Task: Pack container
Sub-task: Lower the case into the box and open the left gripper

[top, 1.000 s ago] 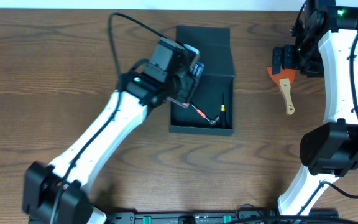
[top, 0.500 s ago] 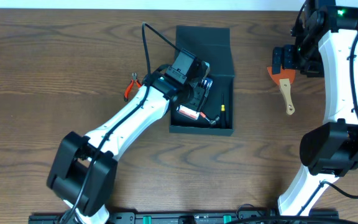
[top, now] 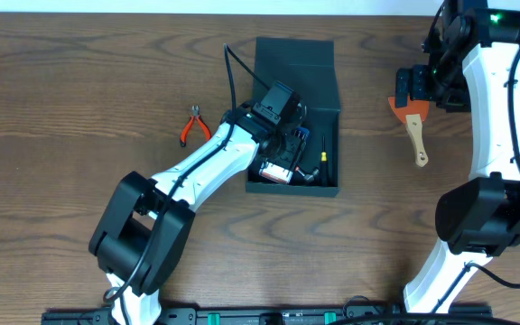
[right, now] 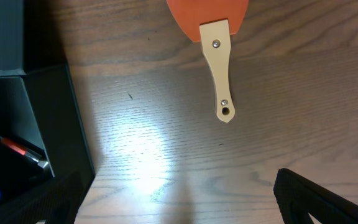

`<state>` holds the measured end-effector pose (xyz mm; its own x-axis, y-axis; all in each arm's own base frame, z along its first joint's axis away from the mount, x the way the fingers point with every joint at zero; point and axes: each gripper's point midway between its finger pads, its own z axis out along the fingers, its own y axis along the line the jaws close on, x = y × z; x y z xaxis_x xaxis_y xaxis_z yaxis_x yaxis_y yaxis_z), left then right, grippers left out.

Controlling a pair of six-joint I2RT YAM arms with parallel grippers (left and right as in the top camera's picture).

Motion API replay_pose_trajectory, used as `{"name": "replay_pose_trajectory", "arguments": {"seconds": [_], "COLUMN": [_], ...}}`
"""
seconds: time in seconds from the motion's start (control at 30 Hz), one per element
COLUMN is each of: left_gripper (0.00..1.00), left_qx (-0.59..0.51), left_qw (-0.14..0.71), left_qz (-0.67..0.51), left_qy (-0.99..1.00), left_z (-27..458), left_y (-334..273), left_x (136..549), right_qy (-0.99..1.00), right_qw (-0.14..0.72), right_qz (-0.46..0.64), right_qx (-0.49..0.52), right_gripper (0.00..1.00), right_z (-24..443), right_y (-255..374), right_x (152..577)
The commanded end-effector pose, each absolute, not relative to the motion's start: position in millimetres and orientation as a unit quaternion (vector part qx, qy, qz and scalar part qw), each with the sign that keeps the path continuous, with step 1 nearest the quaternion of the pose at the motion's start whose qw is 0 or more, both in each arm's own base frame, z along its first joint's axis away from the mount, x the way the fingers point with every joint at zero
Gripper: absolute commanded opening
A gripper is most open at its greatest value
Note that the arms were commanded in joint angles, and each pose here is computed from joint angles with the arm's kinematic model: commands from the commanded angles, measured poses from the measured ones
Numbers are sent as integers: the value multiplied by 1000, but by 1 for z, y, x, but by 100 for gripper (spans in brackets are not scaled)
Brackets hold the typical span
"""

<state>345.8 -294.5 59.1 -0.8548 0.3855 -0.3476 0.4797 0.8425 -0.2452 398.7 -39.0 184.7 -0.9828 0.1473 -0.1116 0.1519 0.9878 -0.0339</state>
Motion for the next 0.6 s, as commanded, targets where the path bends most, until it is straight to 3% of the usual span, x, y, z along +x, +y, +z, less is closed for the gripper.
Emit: {"name": "replay_pose_trajectory", "arguments": {"seconds": [0.0, 0.47, 0.57], "left_gripper": [34, 36, 46], "left_qx": [225, 225, 225], "left_qw": [141, 134, 135], "left_qz": [-170, -167, -168], "left_qy": [949, 951, 950], "left_z": [54, 32, 33], "left_y": [-300, -304, -305], "left_x": [350, 354, 355], "right_qy": [994, 994, 994], "right_qw": [67, 67, 67], "right_qz": [-22, -22, -22], "right_qx": [84, 84, 84], "right_gripper": [99, 99, 99], "right_z": [193, 193, 193], "right_y": [-41, -41, -41], "right_x": [399, 399, 399]}}
